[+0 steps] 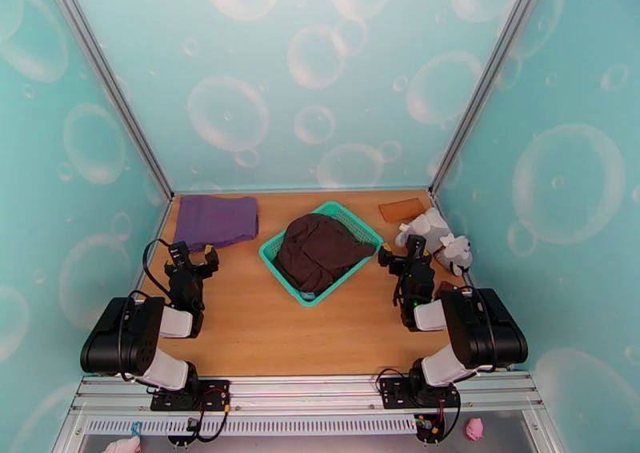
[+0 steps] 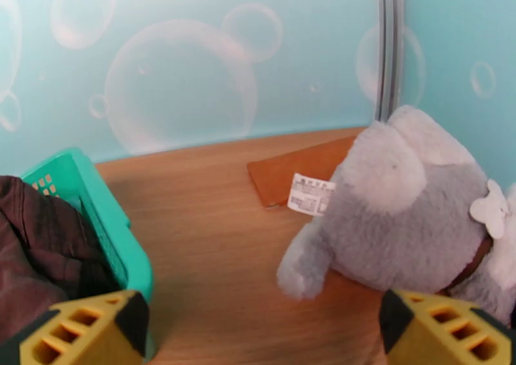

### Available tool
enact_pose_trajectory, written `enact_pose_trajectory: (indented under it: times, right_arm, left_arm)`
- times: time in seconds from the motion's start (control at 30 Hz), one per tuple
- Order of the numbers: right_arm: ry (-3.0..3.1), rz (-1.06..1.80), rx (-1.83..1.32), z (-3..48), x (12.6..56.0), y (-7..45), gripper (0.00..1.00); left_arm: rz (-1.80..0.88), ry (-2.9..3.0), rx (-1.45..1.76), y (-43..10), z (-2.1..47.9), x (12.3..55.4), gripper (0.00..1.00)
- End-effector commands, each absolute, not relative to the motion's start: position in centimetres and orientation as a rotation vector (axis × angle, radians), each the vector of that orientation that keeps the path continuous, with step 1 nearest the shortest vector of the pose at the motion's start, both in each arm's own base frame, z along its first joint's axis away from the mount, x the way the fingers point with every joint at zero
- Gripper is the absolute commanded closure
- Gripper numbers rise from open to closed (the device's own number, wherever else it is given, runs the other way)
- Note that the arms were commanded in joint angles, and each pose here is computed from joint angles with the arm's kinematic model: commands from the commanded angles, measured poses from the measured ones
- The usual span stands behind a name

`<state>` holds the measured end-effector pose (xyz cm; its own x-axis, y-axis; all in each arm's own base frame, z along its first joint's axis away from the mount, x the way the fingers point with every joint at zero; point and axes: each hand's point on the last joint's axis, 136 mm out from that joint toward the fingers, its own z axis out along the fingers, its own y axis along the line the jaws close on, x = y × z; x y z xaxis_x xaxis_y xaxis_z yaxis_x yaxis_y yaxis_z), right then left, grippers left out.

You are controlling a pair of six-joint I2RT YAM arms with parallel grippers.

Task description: Fold and stack the trousers

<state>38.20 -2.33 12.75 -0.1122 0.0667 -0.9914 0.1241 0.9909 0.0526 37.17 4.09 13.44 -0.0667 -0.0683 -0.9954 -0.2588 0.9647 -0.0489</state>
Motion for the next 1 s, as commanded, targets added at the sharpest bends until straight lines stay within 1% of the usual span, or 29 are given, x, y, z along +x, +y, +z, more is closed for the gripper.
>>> enact_pose_trajectory:
  times: [0.0,0.4,0.5,0.77,0.8,0.87,0.9,0.97]
  right_arm:
    - [1.681,-0.052,0.132,13.0,38.5,-2.4,0.01]
    - [1.682,-0.064,0.118,13.0,38.6,-2.1,0.01]
    - [1.68,-0.07,0.114,13.0,38.5,-2.0,0.01]
    - [1.65,-0.116,0.143,13.4,37.8,-2.3,0.01]
    - [1.621,-0.151,0.177,14.0,37.4,-2.7,0.01]
    - [1.574,-0.225,0.245,15.6,35.9,-3.5,0.01]
    - [1.539,-0.282,0.279,17.2,35.0,-3.4,0.01]
    - [1.441,-0.332,0.278,20.8,33.2,-1.8,0.01]
  left_arm:
    - [0.157,1.605,-0.262,4.1,14.2,37.4,0.01]
    - [0.158,1.605,-0.261,4.1,14.2,37.4,0.01]
    - [0.143,1.587,-0.194,2.8,14.6,37.1,0.01]
    - [0.19,1.554,-0.248,3.6,15.1,36.3,0.01]
    - [0.187,1.554,-0.251,3.4,15.4,36.1,0.01]
    - [0.271,1.533,-0.271,3.3,17.3,35.7,0.01]
    - [0.311,1.514,-0.27,2.7,18.8,35.2,0.01]
    - [0.287,1.499,-0.26,0.5,21.3,34.5,0.01]
